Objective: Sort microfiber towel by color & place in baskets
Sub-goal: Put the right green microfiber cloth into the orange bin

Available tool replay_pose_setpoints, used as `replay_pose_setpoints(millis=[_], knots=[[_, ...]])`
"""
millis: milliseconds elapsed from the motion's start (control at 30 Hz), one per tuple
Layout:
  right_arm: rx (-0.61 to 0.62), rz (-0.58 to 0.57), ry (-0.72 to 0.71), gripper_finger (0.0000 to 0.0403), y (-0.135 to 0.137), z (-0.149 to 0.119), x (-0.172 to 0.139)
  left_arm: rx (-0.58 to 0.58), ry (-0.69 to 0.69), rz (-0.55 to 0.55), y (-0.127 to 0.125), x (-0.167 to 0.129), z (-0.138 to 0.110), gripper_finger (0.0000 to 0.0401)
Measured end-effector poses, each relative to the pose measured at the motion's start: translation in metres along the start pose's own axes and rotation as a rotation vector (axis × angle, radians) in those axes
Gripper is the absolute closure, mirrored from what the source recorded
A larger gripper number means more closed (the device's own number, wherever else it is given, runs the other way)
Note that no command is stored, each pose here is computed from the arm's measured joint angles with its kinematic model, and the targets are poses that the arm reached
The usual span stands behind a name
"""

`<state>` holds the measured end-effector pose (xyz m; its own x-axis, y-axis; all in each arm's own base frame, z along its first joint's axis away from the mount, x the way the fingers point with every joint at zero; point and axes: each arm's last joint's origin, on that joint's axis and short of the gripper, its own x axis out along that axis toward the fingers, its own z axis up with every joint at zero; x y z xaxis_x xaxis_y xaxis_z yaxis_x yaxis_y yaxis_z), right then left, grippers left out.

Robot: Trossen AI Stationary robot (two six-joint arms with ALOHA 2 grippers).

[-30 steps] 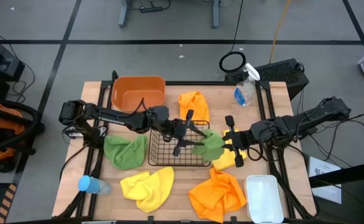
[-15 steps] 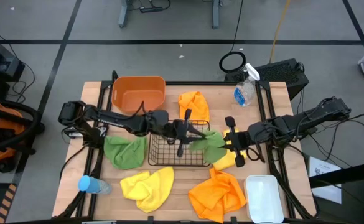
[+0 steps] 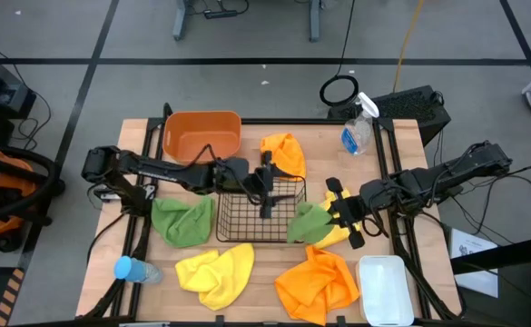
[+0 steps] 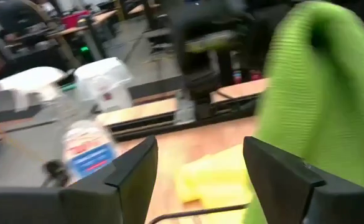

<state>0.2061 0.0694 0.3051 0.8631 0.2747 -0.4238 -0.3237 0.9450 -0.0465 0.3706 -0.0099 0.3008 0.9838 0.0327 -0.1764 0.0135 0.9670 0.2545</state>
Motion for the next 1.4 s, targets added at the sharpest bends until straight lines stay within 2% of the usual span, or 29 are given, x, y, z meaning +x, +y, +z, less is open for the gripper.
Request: replay_pose_setpoints(millis=[67, 133, 233, 300, 400, 567, 667, 733, 867, 967, 1033, 1167, 1200, 1300, 1400], knots=[[0.005, 0.000, 0.003, 0.0401, 0.000, 0.000, 0.000, -0.011, -0.011, -0.001, 0.003, -0.010, 0.008, 0.0151], [0.004, -0.005, 0.008, 0.0401, 0.000, -0.001, 0.000, -0.050, -0.043, -0.062, -0.002, -0.020, 0.018, 0.0150], [-0.001, -0.038, 0.009, 0.0401, -0.001, -0.001, 0.000, -0.134, -0.102, -0.200, -0.017, -0.030, 0.032, 0.0150], [-0.006, -0.071, 0.010, 0.0401, -0.002, -0.001, 0.000, -0.154, -0.113, -0.232, -0.032, -0.033, 0.037, 0.0150], [-0.005, -0.116, -0.004, 0.0401, -0.004, 0.001, -0.004, -0.137, -0.058, -0.153, -0.060, -0.032, 0.032, 0.0150], [-0.011, -0.127, -0.069, 0.0401, -0.004, 0.007, -0.013, -0.118, 0.037, 0.028, -0.102, -0.023, 0.017, 0.0150], [-0.015, -0.129, -0.108, 0.0401, -0.004, 0.010, -0.018, -0.154, -0.007, 0.040, -0.117, -0.012, 0.010, 0.0150], [-0.022, -0.126, -0.121, 0.0401, -0.004, 0.011, -0.019, -0.192, -0.071, 0.093, -0.122, -0.002, 0.007, 0.0150], [-0.027, -0.124, -0.141, 0.0401, -0.004, 0.013, -0.019, -0.172, -0.109, 0.228, -0.116, 0.013, -0.002, 0.0154], [-0.014, -0.120, -0.132, 0.0401, -0.004, 0.012, -0.019, -0.133, -0.121, 0.269, -0.105, 0.015, 0.000, 0.0188], [-0.014, -0.117, -0.130, 0.0401, -0.003, 0.012, -0.019, -0.063, -0.108, 0.294, -0.098, 0.011, 0.005, 0.0234], [-0.016, -0.085, -0.119, 0.0401, -0.003, 0.011, -0.019, 0.063, -0.131, 0.326, -0.083, 0.000, 0.021, 0.0361], [-0.017, -0.068, -0.116, 0.0401, -0.002, 0.011, -0.017, 0.086, -0.142, 0.329, -0.079, -0.004, 0.026, 0.0380], [-0.027, -0.019, -0.117, 0.0401, -0.001, 0.011, -0.014, 0.134, -0.184, 0.288, -0.062, -0.011, 0.035, 0.0382], [-0.036, -0.007, -0.113, 0.0401, 0.000, 0.011, -0.008, 0.117, -0.204, 0.231, -0.045, -0.008, 0.034, 0.0370]])
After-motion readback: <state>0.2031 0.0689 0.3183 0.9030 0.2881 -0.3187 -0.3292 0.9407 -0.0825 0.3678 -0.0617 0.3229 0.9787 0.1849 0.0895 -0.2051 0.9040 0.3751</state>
